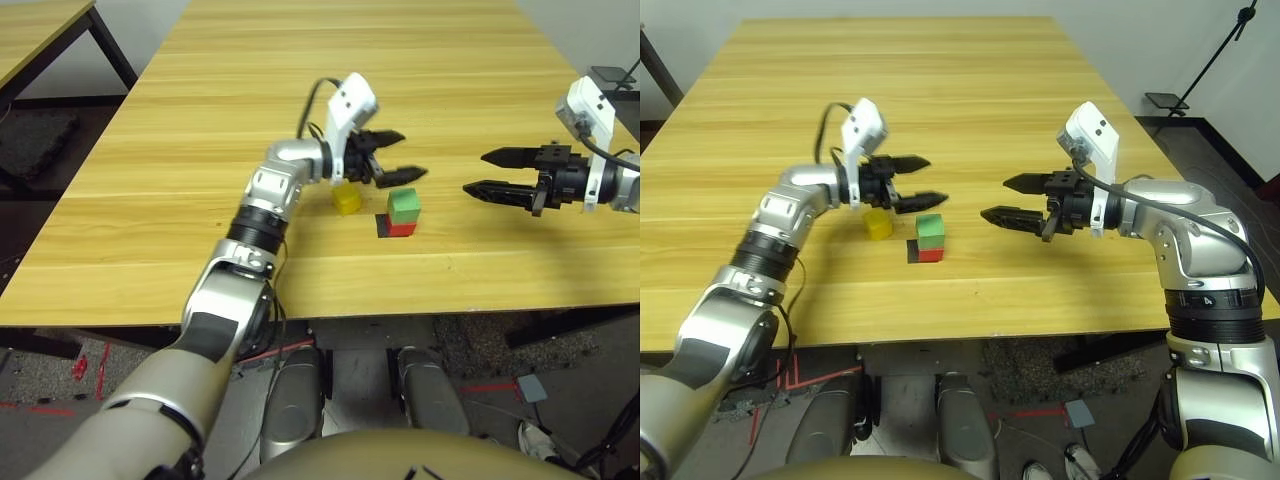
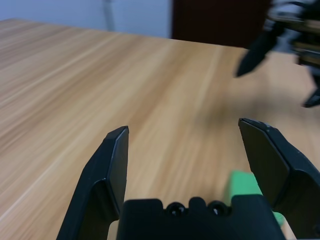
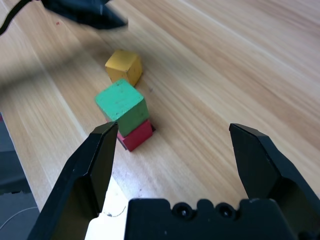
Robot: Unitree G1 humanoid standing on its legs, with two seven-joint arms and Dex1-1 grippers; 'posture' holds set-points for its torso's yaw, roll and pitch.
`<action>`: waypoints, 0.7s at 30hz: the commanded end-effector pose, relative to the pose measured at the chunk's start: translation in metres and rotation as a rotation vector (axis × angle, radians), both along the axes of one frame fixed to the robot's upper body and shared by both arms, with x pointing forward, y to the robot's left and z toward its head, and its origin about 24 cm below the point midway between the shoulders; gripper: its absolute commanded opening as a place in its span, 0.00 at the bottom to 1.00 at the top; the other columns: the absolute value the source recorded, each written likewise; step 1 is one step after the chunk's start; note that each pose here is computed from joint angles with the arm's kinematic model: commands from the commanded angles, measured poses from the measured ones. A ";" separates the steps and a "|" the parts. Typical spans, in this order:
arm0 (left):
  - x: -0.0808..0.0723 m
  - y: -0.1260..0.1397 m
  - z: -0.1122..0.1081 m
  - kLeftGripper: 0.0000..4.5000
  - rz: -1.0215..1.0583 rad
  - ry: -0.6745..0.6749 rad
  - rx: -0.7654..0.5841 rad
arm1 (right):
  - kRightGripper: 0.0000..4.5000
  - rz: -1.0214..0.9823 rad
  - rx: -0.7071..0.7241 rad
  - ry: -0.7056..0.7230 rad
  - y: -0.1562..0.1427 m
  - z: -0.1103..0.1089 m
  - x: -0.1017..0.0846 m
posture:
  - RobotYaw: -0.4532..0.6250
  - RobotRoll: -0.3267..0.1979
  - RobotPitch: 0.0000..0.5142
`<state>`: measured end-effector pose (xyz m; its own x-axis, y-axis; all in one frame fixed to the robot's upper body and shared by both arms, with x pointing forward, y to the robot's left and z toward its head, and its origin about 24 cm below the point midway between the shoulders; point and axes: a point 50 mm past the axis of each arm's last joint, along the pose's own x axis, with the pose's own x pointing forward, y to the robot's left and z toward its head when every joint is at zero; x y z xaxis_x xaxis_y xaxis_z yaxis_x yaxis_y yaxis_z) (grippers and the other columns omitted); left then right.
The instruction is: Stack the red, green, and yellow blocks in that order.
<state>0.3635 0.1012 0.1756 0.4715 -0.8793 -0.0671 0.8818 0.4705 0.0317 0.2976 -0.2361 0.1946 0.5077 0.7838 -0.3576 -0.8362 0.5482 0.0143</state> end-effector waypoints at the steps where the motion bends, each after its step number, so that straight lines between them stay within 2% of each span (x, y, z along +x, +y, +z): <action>1: -0.002 0.028 -0.021 0.99 0.097 0.039 0.058 | 1.00 0.014 0.011 -0.011 0.002 0.002 0.002 | 0.55 0.29 0.12; 4: -0.008 0.042 -0.040 0.99 0.129 0.057 0.130 | 1.00 0.021 0.015 -0.013 0.004 0.002 0.004 | 0.56 0.29 0.12; 7: -0.016 0.043 -0.054 0.99 0.113 0.067 0.159 | 1.00 0.024 0.015 -0.015 0.004 0.002 0.005 | 0.56 0.28 0.12; 16: -0.024 0.024 -0.065 0.99 0.067 0.048 0.150 | 1.00 0.027 0.012 -0.008 0.004 0.002 0.005 | 0.55 0.26 0.15; 21: -0.033 0.017 -0.086 0.99 0.022 0.074 0.196 | 1.00 0.075 0.019 0.003 0.008 0.002 -0.001 | 0.54 0.25 0.16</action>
<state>0.3330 0.1199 0.0968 0.4929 -0.8339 -0.2482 0.8664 0.4966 0.0518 0.3004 -0.2312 0.1969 0.4786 0.8108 -0.3370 -0.8583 0.5130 0.0153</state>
